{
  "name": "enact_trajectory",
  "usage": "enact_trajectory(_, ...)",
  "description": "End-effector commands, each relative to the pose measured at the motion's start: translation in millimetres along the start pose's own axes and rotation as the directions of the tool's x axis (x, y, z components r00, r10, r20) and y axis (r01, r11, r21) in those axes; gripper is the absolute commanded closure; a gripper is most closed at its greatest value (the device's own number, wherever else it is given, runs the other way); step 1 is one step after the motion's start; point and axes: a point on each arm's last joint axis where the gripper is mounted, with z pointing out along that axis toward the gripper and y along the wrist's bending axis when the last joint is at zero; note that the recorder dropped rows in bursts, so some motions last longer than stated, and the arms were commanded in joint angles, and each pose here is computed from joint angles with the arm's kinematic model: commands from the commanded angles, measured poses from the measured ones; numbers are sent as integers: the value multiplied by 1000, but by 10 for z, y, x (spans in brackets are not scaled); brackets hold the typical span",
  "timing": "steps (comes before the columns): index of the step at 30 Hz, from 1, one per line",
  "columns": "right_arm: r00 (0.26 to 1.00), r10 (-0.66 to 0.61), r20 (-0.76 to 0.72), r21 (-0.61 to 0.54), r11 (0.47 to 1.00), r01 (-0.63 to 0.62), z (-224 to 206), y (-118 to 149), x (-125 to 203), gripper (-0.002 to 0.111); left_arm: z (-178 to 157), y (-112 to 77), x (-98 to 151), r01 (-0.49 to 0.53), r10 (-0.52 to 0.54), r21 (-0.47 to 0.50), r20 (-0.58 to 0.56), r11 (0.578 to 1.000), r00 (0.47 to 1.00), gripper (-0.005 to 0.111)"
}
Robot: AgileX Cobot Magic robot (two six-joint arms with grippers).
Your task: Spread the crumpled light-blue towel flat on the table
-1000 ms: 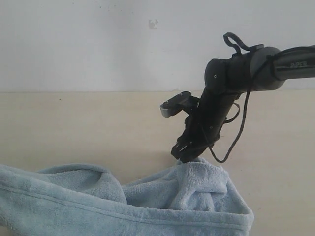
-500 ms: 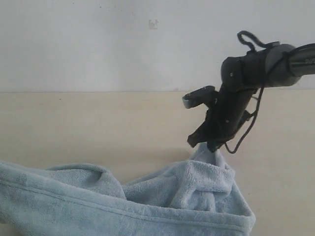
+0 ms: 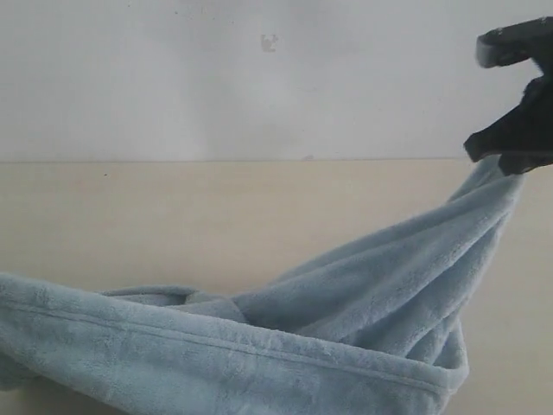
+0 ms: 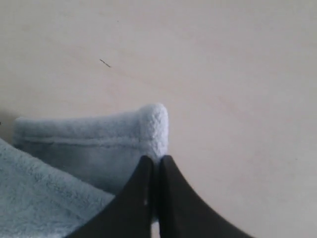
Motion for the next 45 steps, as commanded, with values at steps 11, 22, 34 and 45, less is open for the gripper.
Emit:
enact_trajectory(11,989,50,142,-175,984,-25,-342,120,44,108,-233,104,100,92,-89,-17,101,996,991,103)
enact_trajectory(22,989,-82,126,-271,956,114,519,548,-741,108,-236,100,116,92,-90,-14,113,996,990,103)
enact_trajectory(34,983,-183,12,-185,966,182,851,594,-1008,40,-153,34,151,70,-70,5,135,998,988,103)
enact_trajectory(45,969,-109,-223,-160,984,74,708,181,-416,69,-174,38,161,93,-94,13,143,996,985,103)
